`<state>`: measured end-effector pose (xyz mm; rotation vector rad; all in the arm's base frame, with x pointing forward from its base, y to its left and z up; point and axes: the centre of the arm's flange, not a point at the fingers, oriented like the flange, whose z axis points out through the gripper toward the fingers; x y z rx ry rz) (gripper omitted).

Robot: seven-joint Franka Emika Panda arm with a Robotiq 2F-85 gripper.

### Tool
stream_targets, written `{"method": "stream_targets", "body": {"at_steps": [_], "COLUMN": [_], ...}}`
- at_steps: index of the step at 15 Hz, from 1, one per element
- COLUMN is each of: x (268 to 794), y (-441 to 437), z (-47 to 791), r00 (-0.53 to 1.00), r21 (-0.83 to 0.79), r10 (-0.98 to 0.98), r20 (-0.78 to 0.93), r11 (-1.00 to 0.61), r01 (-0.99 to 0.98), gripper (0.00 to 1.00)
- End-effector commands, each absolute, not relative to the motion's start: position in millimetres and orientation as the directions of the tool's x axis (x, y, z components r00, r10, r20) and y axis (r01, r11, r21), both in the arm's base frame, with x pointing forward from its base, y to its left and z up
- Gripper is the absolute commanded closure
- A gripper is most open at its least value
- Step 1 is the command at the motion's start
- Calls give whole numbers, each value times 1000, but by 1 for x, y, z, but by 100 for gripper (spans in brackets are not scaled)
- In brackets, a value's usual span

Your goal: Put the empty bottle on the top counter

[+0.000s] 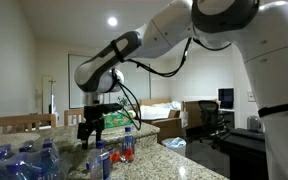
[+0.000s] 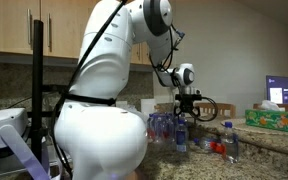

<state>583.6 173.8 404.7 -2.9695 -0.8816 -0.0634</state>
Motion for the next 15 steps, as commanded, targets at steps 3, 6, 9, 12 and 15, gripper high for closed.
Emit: {"method": "stream_targets", "body": {"at_steps": [3,6,9,12,15], "x": [565,553,548,539,531], "y": [170,164,165,165,166], "z": [414,404,395,394,401], "r00": [840,841,839,836,836], "r21": [-34,-39,-51,-41,-24], "r10": [540,533,539,542,544], "r20": [-60,-93,-74,-80,-69], "r11": [-842,-846,-842,-840,-839], "r01": [539,532,537,541,544], "gripper": [0,0,1,31,51]}}
